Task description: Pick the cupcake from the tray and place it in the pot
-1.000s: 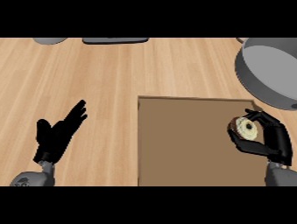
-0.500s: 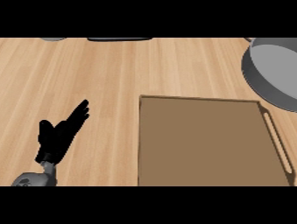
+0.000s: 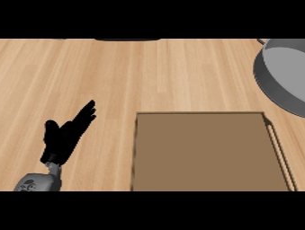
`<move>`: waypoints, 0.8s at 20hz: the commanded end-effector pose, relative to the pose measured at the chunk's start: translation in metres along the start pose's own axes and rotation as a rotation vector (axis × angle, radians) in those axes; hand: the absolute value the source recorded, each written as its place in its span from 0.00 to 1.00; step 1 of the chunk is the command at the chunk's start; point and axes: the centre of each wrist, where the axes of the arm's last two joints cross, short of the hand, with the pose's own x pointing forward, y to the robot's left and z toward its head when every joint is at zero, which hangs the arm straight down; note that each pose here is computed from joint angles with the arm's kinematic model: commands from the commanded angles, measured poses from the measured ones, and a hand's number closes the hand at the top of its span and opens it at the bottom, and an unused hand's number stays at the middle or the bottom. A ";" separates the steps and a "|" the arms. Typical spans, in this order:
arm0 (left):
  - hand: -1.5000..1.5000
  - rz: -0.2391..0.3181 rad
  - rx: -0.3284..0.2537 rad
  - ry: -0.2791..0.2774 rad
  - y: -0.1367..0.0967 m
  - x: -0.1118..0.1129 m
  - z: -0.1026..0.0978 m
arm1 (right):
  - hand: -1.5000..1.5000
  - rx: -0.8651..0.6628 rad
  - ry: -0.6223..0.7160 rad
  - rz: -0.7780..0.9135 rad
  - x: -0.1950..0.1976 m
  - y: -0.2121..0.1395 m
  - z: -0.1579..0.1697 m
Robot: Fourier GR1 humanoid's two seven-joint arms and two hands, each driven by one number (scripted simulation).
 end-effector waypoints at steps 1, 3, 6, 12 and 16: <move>0.50 -0.008 -0.009 0.009 -0.006 -0.005 0.005 | 1.00 -0.028 -0.002 0.084 0.048 -0.008 -0.014; 0.50 -0.015 -0.012 0.008 -0.012 -0.006 0.004 | 1.00 -0.026 0.006 0.104 0.073 -0.014 -0.045; 0.50 -0.007 -0.016 0.022 0.008 -0.002 0.004 | 1.00 0.001 0.011 0.157 0.087 0.009 -0.054; 0.50 -0.011 0.008 0.004 -0.003 0.000 -0.006 | 1.00 0.091 0.058 0.257 0.136 0.013 -0.107; 0.50 -0.005 -0.024 0.008 -0.003 -0.002 -0.004 | 1.00 0.143 0.083 0.348 0.163 0.027 -0.142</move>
